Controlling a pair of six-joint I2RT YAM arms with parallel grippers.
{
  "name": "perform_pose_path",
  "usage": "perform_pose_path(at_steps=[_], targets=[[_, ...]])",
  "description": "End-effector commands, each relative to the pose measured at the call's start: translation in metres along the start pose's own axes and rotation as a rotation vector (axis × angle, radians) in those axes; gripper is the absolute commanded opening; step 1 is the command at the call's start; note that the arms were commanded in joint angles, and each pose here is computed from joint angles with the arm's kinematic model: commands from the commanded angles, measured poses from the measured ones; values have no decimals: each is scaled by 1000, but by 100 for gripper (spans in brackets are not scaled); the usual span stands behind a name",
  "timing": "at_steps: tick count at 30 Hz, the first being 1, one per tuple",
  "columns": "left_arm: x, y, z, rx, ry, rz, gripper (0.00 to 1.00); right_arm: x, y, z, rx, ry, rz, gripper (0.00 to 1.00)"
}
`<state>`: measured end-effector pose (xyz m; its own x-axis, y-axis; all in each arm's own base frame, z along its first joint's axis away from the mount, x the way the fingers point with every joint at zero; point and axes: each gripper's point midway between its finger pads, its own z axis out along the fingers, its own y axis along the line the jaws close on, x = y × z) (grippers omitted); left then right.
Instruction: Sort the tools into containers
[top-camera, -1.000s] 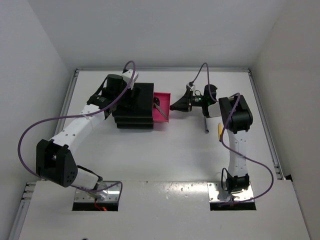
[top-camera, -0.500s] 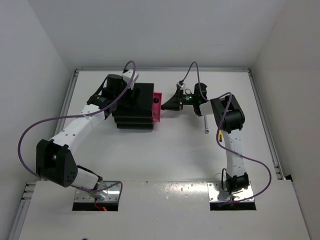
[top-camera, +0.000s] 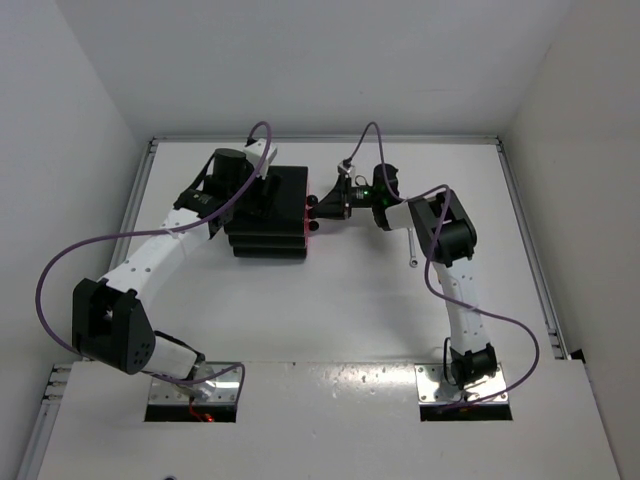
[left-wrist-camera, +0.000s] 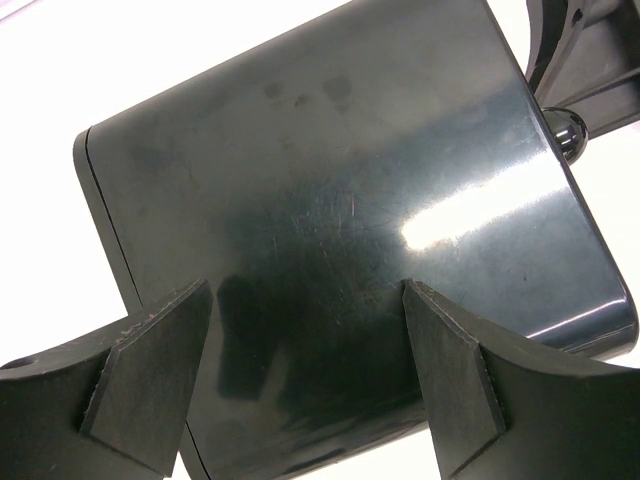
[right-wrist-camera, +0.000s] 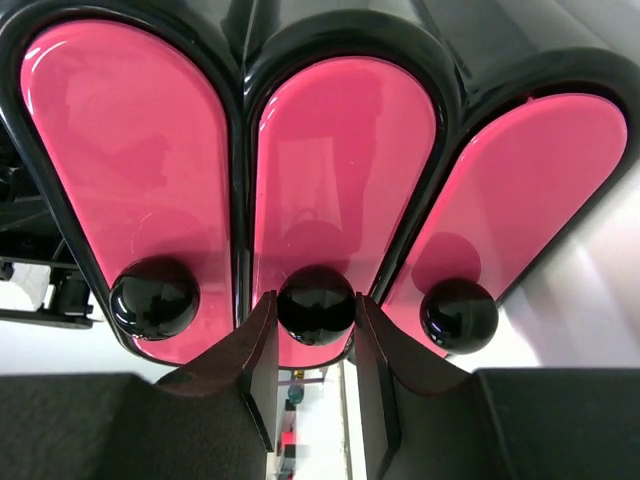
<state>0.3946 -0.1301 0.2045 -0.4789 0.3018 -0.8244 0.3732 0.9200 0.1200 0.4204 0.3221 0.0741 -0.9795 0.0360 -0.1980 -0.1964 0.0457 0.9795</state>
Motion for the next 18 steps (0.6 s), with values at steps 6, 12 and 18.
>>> perform_pose_path(at_steps=[6,12,18], targets=[[17,1,1,-23,68,8,84,19,20,6,-33,38,-113,54],[1,10,-8,-57,6,-10,84,14,52,-37,2,-26,-190,55],[-2,5,-9,-27,1,-10,84,-1,60,-76,190,-68,-388,52]])
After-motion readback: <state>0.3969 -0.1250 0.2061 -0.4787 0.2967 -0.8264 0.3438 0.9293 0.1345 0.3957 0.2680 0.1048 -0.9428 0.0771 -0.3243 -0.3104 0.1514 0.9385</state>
